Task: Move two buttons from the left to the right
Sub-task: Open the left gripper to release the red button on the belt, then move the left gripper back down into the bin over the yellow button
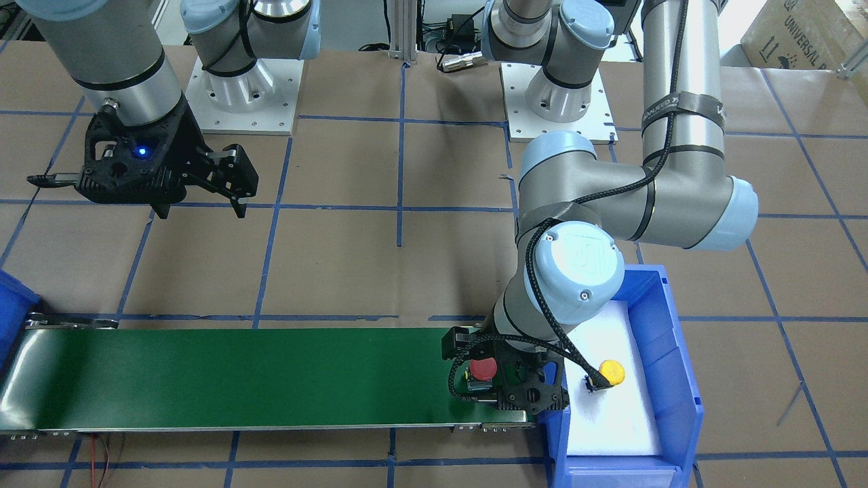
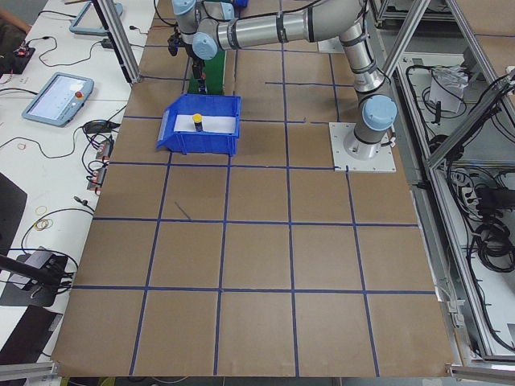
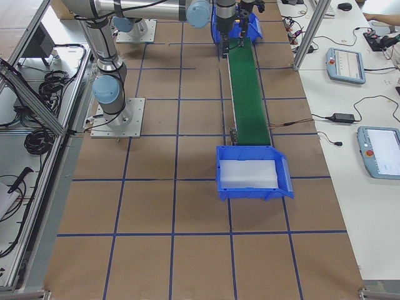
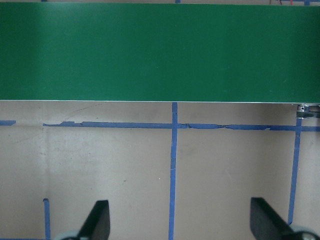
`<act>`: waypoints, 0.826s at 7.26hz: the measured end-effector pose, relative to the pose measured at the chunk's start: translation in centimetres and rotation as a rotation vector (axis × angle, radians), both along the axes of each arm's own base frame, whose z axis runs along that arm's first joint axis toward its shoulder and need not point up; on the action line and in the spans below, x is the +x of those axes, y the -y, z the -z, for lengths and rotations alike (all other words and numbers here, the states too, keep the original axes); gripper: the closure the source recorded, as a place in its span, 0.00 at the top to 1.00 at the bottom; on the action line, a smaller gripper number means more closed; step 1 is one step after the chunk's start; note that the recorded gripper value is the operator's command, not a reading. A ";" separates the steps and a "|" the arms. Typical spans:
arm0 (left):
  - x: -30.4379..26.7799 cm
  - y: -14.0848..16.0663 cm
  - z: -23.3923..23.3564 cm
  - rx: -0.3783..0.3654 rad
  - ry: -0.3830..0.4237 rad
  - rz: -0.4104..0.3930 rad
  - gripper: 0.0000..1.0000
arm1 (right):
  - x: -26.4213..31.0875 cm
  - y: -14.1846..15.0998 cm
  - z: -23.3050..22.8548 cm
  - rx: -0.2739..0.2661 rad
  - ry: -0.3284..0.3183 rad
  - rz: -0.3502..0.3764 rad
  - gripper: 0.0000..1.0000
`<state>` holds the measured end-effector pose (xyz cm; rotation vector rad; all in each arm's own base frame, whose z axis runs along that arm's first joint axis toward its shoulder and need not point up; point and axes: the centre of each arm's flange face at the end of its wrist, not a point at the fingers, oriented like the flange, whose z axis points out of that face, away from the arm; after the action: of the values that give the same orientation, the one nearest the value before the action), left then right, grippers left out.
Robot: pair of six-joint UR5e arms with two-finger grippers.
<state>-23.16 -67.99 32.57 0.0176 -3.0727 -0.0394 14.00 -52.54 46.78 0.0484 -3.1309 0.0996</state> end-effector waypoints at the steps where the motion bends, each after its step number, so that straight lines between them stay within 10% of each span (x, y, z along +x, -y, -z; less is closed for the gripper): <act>1: 0.2 -0.6 -2.2 -0.021 0.000 -0.001 1.00 | 0.0 0.0 0.0 0.000 0.000 0.001 1.00; 6: 11.3 0.6 -4.2 -0.034 0.033 -0.030 1.00 | -0.4 0.0 -0.1 0.003 -0.005 0.006 1.00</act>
<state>-11.83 -68.63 36.80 0.0636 -3.1044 0.0153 13.60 -52.58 46.91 0.0396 -3.1265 0.0943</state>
